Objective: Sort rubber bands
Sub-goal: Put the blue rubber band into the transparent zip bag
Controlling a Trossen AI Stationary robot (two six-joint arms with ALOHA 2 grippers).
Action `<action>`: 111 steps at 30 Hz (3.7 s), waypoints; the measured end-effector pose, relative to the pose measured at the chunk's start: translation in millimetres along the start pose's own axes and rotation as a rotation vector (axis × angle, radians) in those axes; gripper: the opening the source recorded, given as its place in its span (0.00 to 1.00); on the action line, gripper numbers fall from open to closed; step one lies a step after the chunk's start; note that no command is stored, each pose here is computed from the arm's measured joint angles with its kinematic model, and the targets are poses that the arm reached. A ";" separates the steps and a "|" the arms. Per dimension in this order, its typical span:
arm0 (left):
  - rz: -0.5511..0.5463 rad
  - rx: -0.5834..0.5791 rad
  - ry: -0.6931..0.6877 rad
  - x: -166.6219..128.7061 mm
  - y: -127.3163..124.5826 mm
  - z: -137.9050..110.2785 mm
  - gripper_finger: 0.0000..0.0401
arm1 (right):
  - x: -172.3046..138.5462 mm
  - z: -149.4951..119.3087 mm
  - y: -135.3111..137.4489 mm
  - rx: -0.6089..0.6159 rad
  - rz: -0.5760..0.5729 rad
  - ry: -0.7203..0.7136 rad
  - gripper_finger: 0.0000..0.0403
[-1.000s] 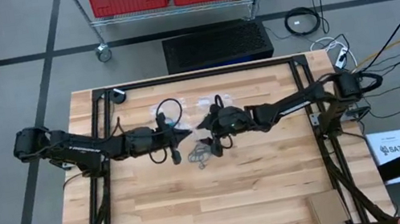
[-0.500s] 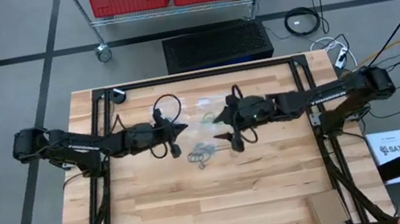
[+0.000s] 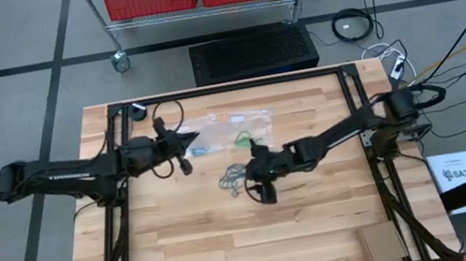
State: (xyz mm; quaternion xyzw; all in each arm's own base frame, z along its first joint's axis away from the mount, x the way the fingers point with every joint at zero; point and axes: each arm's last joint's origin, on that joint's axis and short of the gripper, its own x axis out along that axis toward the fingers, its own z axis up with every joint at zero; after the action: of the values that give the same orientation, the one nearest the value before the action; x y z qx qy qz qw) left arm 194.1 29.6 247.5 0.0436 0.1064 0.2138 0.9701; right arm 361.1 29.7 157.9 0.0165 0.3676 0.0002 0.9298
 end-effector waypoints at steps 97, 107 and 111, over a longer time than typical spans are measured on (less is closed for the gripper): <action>-0.052 -0.029 0.094 -6.1 0.5 -7.8 0.00 | 2.0 -53.4 16.6 0.187 -0.126 0.369 0.11; -0.051 -0.030 0.080 -6.0 0.6 -6.5 0.00 | -22.0 -48.8 32.2 0.187 -0.068 0.453 0.01; -0.051 -0.030 0.078 -6.0 0.6 -6.3 0.00 | -45.6 -24.8 38.7 0.188 -0.016 0.400 0.00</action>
State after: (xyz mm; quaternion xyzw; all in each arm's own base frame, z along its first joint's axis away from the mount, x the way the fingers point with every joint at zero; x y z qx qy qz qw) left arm 187.1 27.8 242.6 0.0177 0.1420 0.1920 0.9709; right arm 311.4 68.5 172.2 0.1000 0.5435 -0.0383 0.8326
